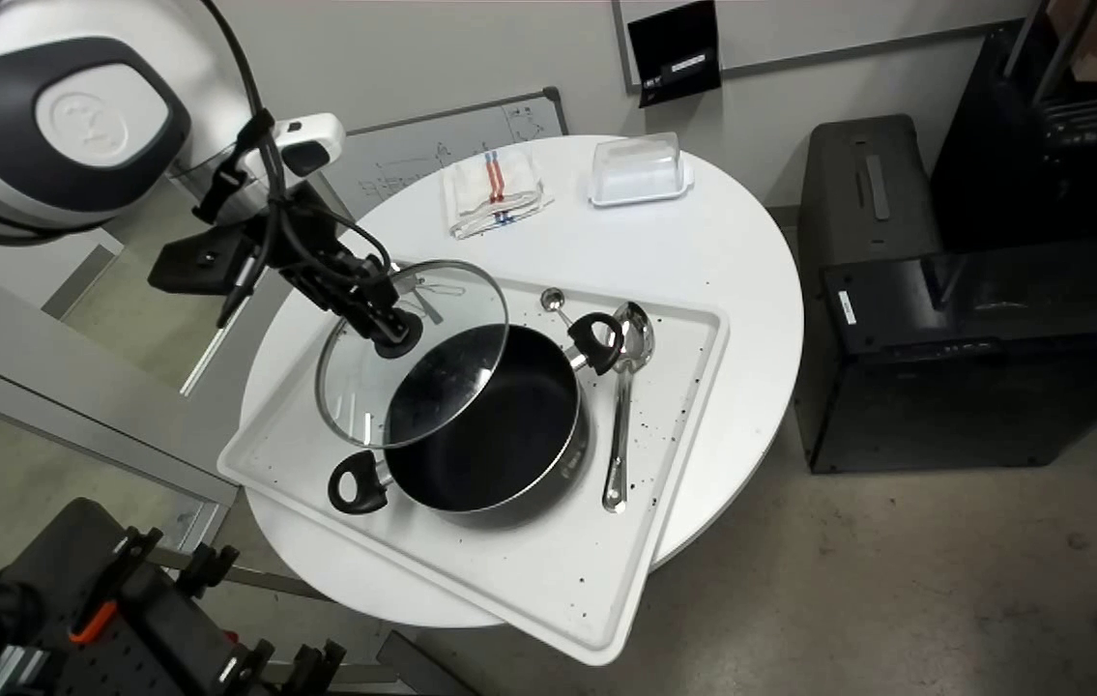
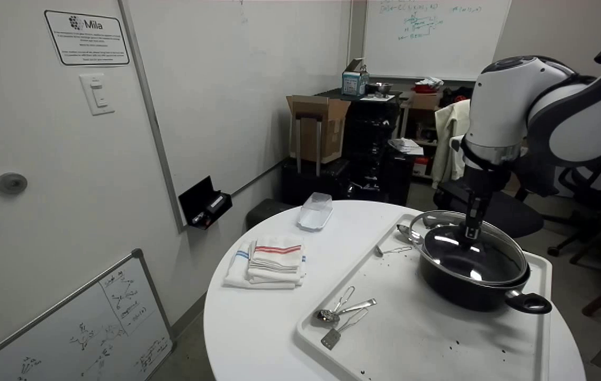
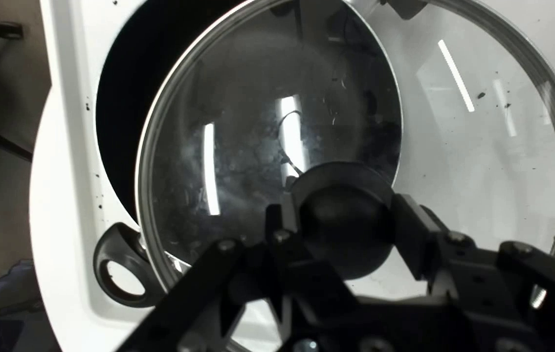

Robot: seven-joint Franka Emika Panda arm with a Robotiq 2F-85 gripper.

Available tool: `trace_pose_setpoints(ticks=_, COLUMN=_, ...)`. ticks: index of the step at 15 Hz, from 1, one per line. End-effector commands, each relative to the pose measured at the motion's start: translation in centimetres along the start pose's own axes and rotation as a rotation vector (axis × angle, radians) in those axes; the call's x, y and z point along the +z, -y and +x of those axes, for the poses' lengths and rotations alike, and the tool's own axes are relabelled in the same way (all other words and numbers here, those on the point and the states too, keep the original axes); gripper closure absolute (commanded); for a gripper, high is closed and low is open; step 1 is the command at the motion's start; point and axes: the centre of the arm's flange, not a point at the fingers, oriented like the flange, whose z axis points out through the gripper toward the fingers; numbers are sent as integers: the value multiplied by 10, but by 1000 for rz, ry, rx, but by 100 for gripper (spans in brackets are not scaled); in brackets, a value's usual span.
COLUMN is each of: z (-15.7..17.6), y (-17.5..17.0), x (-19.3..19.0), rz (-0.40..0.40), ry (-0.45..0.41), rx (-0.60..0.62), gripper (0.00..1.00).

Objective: Put the clear lid on the black pot

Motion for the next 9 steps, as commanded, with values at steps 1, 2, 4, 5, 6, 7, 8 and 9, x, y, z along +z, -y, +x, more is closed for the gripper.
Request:
trace_pose_setpoints(ticks=1, z=6, y=-19, x=-13, rz=23, ry=26, rx=112, gripper=76)
trace_pose_setpoints(ticks=2, z=8, y=-24, x=-12, rz=31, ry=36, rx=139, gripper=76)
trace_pose_setpoints(ticks=4, z=10, y=-32, x=-11, rz=46, ry=47, rx=190, gripper=76)
trace_pose_setpoints(ticks=5, z=11, y=-36, x=-10, rz=52, ry=53, rx=214, gripper=76)
trace_pose_setpoints(ticks=6, z=13, y=-39, x=-8, rz=56, ry=60, rx=239, gripper=76)
trace_pose_setpoints(ticks=7, z=14, y=-42, x=-6, rz=57, ry=62, rx=262, gripper=76)
trace_pose_setpoints(ticks=8, z=16, y=-45, x=-4, rz=55, ry=69, rx=282, gripper=76)
trace_pose_setpoints(ticks=9, z=17, y=-47, x=-2, rz=53, ry=73, rx=302, gripper=76)
